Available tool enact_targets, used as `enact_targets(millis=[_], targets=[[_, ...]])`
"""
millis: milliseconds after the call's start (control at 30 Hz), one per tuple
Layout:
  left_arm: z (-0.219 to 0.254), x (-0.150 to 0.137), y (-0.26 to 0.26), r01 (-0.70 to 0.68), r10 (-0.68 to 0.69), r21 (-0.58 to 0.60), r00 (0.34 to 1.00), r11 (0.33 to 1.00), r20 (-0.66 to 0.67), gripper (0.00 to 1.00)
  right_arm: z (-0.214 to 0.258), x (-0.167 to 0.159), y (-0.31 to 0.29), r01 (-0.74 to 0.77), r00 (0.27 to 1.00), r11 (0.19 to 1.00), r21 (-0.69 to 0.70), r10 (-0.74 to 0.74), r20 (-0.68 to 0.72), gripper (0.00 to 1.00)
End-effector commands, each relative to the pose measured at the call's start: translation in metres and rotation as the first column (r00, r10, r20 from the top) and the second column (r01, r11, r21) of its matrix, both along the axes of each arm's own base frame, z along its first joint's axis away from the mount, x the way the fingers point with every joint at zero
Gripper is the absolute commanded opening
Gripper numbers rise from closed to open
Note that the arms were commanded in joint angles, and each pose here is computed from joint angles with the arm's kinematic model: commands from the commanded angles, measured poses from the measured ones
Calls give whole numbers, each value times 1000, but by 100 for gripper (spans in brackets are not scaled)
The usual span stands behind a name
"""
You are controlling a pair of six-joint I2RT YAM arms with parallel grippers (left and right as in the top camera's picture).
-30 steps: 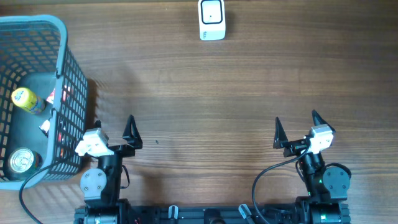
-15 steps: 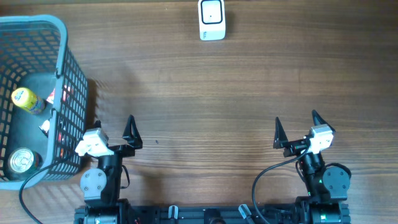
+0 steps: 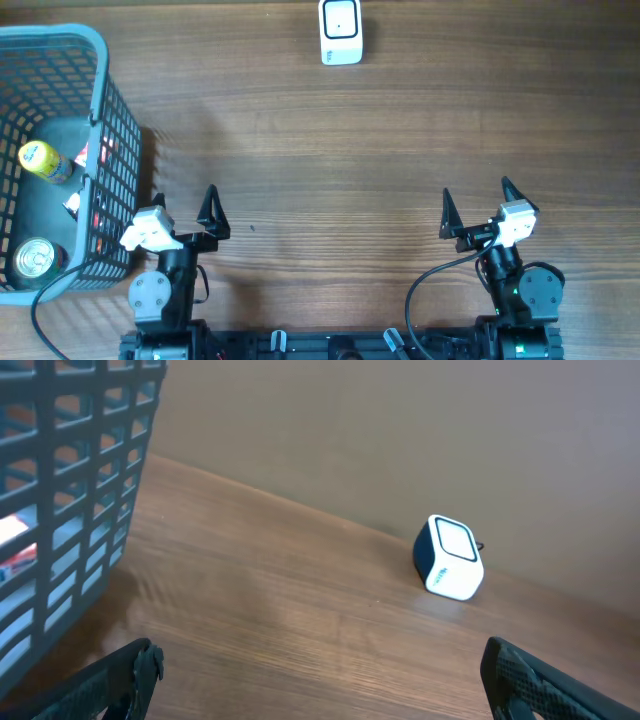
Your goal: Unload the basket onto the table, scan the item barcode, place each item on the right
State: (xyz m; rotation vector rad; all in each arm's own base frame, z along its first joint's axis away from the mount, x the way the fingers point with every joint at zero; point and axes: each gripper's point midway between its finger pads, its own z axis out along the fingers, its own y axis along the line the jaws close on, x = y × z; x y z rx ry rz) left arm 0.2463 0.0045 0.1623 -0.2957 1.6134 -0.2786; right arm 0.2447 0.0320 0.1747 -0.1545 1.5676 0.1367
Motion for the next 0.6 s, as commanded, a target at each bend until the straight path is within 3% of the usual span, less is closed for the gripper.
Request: enact_targets(millis=[0, 200, 367, 433, 567], targets=[[43, -6, -5, 24, -24, -3, 995, 1000, 93, 100, 2, 0, 0, 3, 1000, 1000, 12, -3, 7, 100], [64, -3, -11, 59, -59, -4, 996, 998, 74, 100, 2, 0, 0, 3, 1000, 1000, 12, -3, 7, 100], [115, 7, -31, 182, -182, -6, 981, 983, 71, 100, 2, 0, 0, 3, 1000, 1000, 12, -3, 7, 100], [124, 12, -35, 199, -199, -123, 980, 972, 13, 100, 2, 0, 0, 3, 1000, 1000, 12, -3, 7, 100], [148, 25, -43, 249, -252, -153, 968, 956, -4, 100, 2, 0, 0, 3, 1000, 1000, 12, -3, 7, 100]])
